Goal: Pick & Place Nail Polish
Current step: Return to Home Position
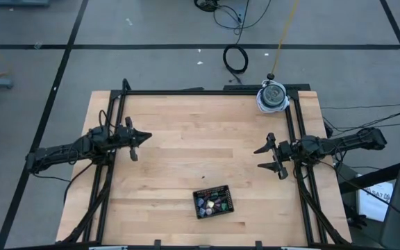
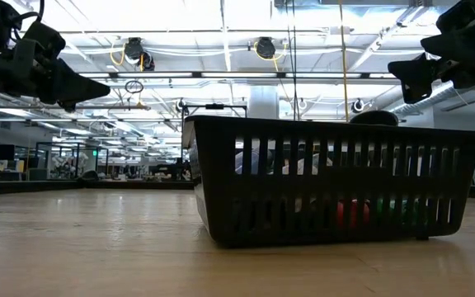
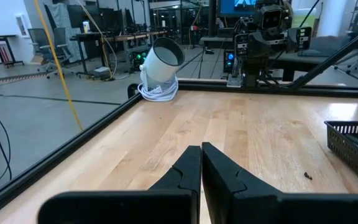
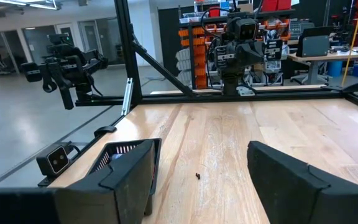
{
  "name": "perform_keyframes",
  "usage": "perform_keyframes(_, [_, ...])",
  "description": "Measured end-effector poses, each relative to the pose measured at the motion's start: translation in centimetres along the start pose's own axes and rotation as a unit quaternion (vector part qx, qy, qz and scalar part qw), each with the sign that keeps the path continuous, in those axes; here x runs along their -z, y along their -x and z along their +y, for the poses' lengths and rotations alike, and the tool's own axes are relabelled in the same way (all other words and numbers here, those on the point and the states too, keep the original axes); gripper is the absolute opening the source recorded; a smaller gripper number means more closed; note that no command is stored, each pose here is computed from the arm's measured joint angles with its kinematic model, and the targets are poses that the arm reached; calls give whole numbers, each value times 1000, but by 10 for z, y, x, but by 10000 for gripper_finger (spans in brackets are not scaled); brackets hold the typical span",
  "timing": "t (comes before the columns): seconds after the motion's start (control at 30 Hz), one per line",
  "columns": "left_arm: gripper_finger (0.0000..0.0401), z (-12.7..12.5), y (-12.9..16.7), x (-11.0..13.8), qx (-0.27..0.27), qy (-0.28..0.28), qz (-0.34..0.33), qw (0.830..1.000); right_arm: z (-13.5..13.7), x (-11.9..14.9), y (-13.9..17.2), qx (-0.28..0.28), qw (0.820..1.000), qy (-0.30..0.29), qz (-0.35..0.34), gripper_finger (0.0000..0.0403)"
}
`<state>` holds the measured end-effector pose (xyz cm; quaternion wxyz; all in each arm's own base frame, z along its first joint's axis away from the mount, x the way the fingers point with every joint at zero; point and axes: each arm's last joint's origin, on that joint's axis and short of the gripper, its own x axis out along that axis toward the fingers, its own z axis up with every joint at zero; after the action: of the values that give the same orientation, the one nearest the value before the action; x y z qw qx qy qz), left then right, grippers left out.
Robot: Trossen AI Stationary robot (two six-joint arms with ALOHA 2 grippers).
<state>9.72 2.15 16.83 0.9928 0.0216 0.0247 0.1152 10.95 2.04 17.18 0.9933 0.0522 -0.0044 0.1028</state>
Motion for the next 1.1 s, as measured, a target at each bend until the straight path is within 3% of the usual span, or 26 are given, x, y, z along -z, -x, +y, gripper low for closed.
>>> perform_keyframes(1.1, [8,0,0,0,0,0,0,1000,0,0,0,0,1000,0,0,238])
